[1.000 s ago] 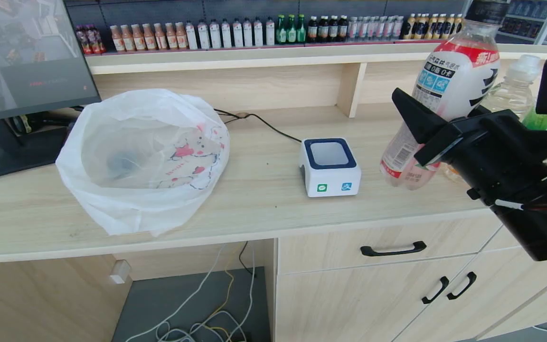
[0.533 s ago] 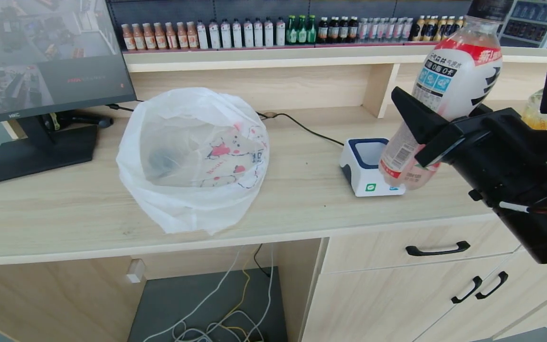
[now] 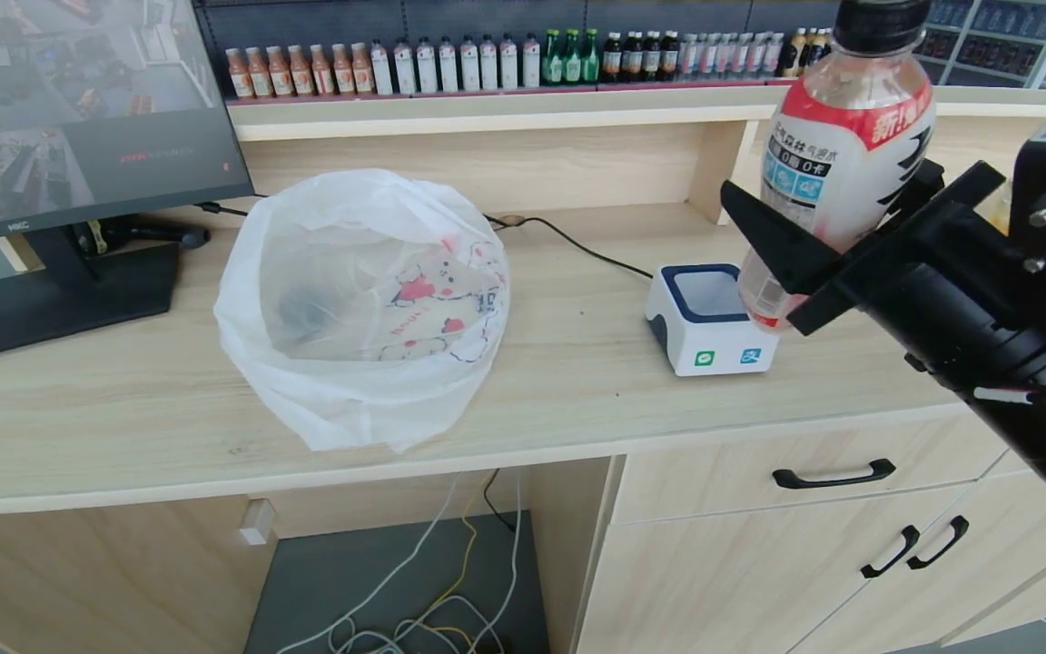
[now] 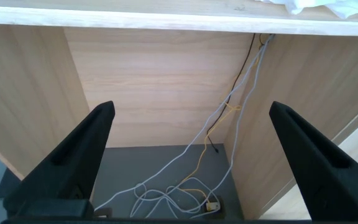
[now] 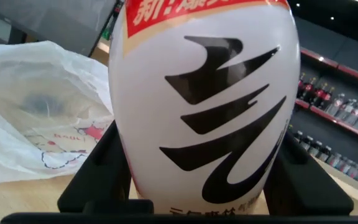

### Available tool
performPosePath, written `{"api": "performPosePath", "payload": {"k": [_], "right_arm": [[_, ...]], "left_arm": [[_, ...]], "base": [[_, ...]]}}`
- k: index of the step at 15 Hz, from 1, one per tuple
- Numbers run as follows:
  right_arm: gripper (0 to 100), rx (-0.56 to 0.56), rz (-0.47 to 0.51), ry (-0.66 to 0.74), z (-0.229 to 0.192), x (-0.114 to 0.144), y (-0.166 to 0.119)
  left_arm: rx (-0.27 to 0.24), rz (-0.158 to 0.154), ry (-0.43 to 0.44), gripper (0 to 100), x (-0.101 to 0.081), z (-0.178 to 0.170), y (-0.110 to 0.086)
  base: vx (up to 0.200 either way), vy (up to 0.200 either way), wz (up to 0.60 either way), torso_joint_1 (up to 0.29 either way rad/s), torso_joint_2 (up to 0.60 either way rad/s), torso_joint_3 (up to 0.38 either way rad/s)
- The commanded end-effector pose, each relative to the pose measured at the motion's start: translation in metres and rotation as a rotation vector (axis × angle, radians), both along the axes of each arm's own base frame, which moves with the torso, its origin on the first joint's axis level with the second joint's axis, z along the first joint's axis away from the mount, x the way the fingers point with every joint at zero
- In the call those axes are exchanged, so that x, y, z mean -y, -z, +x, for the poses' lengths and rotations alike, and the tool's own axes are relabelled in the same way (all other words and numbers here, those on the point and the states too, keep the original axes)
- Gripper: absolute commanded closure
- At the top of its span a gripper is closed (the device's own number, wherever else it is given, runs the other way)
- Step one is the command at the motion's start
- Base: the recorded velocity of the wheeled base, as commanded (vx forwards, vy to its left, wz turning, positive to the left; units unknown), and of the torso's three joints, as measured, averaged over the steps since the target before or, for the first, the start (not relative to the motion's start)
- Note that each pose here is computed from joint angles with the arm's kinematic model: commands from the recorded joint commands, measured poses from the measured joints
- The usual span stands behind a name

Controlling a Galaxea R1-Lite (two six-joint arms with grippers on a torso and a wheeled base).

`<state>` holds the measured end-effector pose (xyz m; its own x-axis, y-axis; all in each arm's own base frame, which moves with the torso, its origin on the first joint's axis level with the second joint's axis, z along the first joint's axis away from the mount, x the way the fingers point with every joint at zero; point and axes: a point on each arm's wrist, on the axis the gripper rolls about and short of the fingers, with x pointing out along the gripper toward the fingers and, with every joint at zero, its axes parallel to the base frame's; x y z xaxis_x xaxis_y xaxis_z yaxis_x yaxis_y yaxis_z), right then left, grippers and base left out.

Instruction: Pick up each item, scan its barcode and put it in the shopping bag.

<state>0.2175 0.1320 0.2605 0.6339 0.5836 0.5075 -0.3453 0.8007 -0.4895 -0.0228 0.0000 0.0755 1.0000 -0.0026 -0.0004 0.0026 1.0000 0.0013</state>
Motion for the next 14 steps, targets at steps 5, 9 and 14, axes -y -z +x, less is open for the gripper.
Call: {"api": "performPosePath", "payload": {"k": [5, 9, 14], "right_arm": [[100, 0.359, -0.221, 0.12, 0.021, -0.02, -0.027], [100, 0.577, -0.379, 0.087, 0.037, -0.03, -0.028], [100, 0.719, -0.548, 0.084, 0.05, -0.017, -0.013]], "left_arm": [[0.0, 0.0, -0.001, 0, 0.0, 0.0, 0.0], [0.0, -0.001, -0.001, 0, 0.0, 0.0, 0.0], [0.0, 0.0, -0.001, 0, 0.0, 0.0, 0.0]], "base": [[0.0, 0.0, 0.0, 0.0, 0.0, 0.0], [0.0, 0.0, 0.0, 0.0, 0.0, 0.0], [0.0, 0.0, 0.0, 0.0, 0.0, 0.0]]}}
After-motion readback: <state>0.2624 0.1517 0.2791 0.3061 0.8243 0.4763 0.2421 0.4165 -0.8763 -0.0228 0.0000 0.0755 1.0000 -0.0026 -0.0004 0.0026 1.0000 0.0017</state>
